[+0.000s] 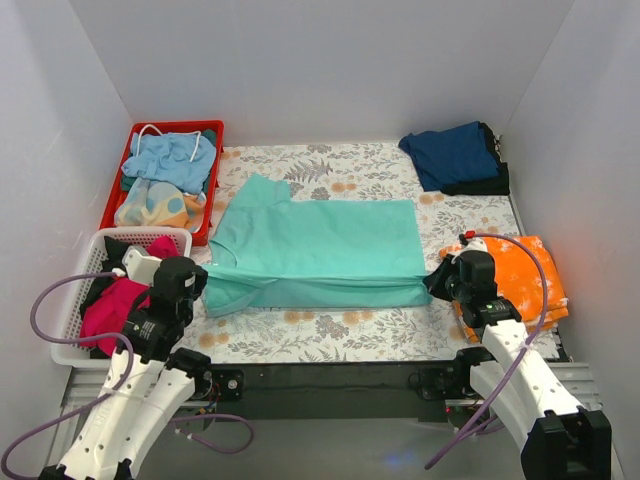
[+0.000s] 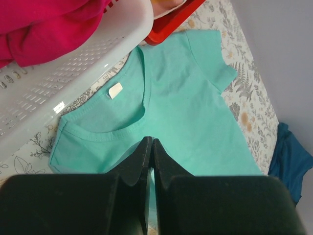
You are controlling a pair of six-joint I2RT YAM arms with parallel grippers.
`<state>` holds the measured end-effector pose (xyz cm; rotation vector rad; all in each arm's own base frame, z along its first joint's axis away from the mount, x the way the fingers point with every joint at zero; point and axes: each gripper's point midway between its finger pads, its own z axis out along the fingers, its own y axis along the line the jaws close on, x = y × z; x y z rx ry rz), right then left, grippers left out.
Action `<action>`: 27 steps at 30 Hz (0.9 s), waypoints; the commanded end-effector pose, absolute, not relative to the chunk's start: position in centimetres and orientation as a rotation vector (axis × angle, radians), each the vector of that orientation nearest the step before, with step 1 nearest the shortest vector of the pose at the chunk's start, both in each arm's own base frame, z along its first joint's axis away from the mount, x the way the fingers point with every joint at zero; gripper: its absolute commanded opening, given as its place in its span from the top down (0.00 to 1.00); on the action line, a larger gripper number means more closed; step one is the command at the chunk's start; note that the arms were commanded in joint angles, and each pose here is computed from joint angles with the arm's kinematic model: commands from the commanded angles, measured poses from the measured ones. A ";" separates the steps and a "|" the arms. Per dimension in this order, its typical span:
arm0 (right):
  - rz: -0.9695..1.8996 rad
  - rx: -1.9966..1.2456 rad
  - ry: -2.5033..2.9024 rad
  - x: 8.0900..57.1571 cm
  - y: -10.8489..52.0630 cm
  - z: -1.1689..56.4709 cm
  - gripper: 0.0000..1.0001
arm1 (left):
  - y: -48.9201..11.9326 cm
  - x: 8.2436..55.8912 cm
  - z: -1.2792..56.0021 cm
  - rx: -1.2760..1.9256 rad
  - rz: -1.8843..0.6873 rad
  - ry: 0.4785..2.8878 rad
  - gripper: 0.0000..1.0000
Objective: Fold and stack the t-shirts
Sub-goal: Flatten the tshirt out, then fold the tshirt
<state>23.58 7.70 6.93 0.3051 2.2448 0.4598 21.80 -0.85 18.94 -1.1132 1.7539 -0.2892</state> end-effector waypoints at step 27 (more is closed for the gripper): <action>0.460 0.192 2.035 26.8 7.9 19.4 0.99 | -2.4 27.2 27.2 -0.947 -0.343 1.640 1.00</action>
